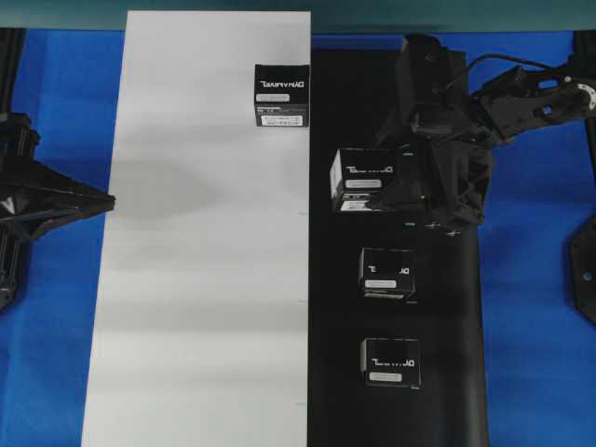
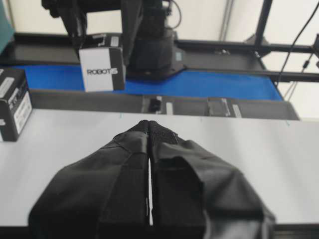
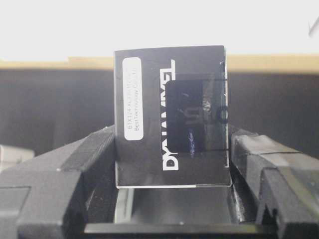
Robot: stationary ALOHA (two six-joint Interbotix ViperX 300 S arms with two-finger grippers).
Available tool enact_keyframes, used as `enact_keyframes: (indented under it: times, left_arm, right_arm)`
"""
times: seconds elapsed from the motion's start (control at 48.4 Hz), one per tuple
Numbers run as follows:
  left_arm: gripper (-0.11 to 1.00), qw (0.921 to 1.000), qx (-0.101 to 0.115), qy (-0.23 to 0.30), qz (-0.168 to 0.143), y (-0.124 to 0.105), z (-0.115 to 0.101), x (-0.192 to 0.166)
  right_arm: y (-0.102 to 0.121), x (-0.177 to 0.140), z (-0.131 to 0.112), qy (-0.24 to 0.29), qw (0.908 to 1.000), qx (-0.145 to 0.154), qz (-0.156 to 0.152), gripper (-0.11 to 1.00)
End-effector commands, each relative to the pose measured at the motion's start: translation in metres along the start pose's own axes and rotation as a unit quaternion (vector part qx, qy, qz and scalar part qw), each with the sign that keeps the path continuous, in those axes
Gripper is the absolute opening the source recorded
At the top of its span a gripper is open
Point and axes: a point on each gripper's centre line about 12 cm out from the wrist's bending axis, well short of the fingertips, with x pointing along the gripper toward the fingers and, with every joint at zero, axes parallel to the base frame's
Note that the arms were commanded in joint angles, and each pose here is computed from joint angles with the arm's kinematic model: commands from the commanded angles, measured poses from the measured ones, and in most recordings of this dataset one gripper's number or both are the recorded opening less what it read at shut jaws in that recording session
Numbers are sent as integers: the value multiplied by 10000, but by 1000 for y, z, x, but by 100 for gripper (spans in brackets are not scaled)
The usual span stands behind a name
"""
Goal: Place the box from the black base onto the white base.
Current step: 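Lift the box and carry it left onto the white mat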
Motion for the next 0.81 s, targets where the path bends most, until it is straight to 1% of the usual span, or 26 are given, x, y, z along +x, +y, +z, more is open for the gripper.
enact_keyframes:
  times: [0.0, 0.351, 0.413, 0.537, 0.703, 0.785]
  left_arm:
    - [-3, 9999, 8, -122, -13, -1, 10, 1]
    - [-3, 9999, 8, -99, -13, -1, 9, 2]
    - [-3, 9999, 8, -99, -20, -1, 9, 2]
    - [-3, 9999, 8, -114, -28, -1, 9, 1]
    - [-3, 9999, 15, -107, -28, -1, 9, 1]
    - [-3, 9999, 15, -106, -36, -2, 9, 1]
  right_arm:
    - [3, 0, 14, -137, 9999, -79, 32, 56]
    - [1, 20, 49, -153, 9996, -206, 151, 56]
    - [0, 23, 54, -108, 9997, -101, 193, 56]
    - [-3, 30, 58, 69, 9994, 282, 170, 56]
    - [2, 38, 62, 298, 9990, 316, -105, 56]
    - [3, 42, 63, 396, 9978, 452, -274, 56]
